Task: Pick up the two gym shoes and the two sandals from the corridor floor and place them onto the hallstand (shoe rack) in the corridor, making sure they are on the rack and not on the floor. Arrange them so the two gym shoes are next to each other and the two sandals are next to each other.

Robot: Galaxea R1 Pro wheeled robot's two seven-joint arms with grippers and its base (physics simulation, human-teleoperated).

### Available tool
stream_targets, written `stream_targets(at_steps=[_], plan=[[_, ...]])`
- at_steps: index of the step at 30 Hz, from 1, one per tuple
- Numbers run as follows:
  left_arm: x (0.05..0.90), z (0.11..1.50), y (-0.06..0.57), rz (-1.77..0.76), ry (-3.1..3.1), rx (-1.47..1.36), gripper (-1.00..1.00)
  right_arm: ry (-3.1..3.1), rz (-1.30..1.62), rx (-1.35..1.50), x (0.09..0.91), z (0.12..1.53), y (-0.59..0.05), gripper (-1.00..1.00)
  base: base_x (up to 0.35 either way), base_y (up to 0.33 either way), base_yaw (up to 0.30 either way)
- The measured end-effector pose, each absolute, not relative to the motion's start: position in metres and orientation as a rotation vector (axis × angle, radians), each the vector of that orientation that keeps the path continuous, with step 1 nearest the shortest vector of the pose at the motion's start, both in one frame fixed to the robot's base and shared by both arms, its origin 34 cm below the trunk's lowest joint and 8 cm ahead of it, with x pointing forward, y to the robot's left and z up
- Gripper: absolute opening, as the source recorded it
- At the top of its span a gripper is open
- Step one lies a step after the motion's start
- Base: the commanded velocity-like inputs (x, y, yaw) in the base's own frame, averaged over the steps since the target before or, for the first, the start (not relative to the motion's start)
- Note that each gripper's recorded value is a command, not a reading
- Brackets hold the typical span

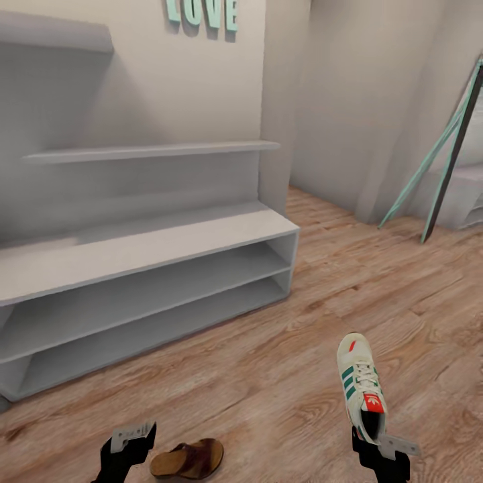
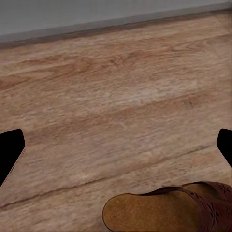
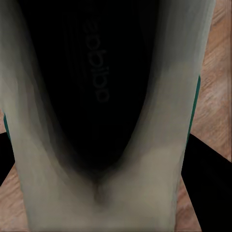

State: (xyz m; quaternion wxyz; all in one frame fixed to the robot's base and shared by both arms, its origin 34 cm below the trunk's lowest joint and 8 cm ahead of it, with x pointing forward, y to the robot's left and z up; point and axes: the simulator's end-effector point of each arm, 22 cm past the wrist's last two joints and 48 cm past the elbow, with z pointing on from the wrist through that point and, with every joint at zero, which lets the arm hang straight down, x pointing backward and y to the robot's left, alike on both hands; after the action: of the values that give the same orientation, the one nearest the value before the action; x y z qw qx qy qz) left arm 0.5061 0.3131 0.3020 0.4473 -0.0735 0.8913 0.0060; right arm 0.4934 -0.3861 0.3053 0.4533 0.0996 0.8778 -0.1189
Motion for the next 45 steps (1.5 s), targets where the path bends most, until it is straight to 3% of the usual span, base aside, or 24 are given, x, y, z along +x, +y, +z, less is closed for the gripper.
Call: stream_targets(at_steps=[31, 45], plan=[[0.5051, 0.3016, 0.3131, 0.015, 2.207, -0.182, 1.0, 2.167, -0.293, 0.246, 0.4933, 0.3051, -0.3861, -1.0, -0.095, 0.295, -0.3], [0.5057, 0.302, 0.312, 0.013, 2.206, -0.182, 1.0, 2.167, -0.293, 0.246, 0.4934, 0.3053, -0.3861, -1.0, -0.019, 0.047, -0.3]])
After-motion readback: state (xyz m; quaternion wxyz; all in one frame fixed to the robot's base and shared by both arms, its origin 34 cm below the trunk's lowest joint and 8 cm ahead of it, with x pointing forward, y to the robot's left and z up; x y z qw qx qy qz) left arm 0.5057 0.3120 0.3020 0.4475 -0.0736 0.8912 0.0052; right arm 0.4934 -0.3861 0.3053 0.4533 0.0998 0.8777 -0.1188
